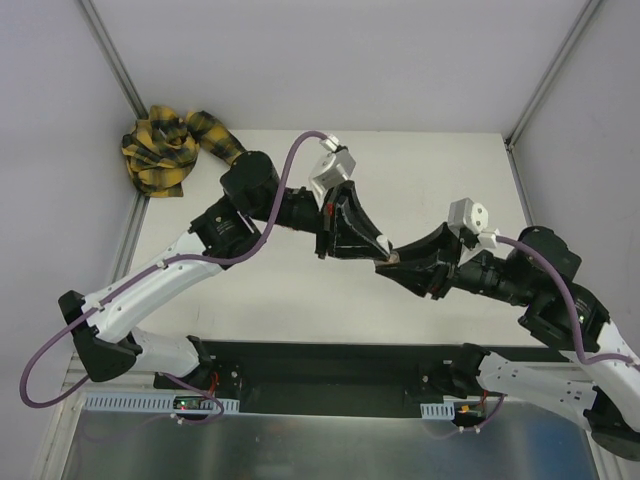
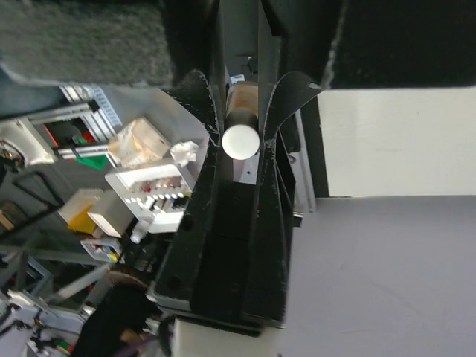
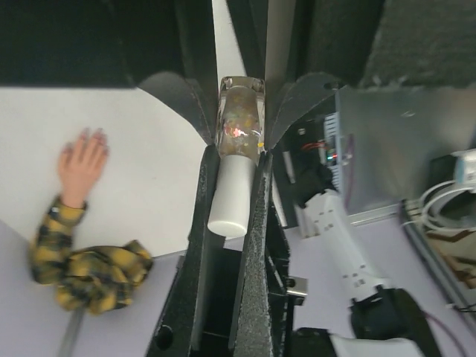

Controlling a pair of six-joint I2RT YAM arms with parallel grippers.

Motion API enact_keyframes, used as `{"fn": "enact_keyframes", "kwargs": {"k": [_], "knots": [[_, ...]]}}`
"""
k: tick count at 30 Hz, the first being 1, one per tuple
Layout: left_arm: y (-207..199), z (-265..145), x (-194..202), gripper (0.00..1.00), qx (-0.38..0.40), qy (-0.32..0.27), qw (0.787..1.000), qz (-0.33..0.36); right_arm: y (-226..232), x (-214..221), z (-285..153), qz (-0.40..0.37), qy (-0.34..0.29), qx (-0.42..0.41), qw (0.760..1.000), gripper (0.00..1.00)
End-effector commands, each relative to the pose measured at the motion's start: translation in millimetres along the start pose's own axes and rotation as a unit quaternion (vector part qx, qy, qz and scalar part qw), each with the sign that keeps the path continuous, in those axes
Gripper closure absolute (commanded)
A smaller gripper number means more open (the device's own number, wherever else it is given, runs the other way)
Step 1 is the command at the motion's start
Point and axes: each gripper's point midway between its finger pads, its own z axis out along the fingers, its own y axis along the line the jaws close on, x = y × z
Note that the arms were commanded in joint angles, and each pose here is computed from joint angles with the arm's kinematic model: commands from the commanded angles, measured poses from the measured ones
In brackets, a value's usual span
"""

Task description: Paint the nails

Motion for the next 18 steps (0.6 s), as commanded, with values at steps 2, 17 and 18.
{"fn": "enact_keyframes", "kwargs": {"k": [2, 17, 18], "knots": [[-39, -13, 25, 1.00, 0.095, 0.040, 0.995, -0.018, 63, -52, -18, -0.030, -0.089, -0.166, 0.982, 1.00], [40, -56, -45, 0.13, -0.264, -0.110, 0.958, 0.011, -25, -24, 6, -0.044, -0.016, 0.063, 0.997, 1.00], [40, -58, -50, 0.14, -0.270, -0.117, 0.956, 0.013, -30, -24, 7, -0.043, -0.013, 0.075, 0.996, 1.00]]}}
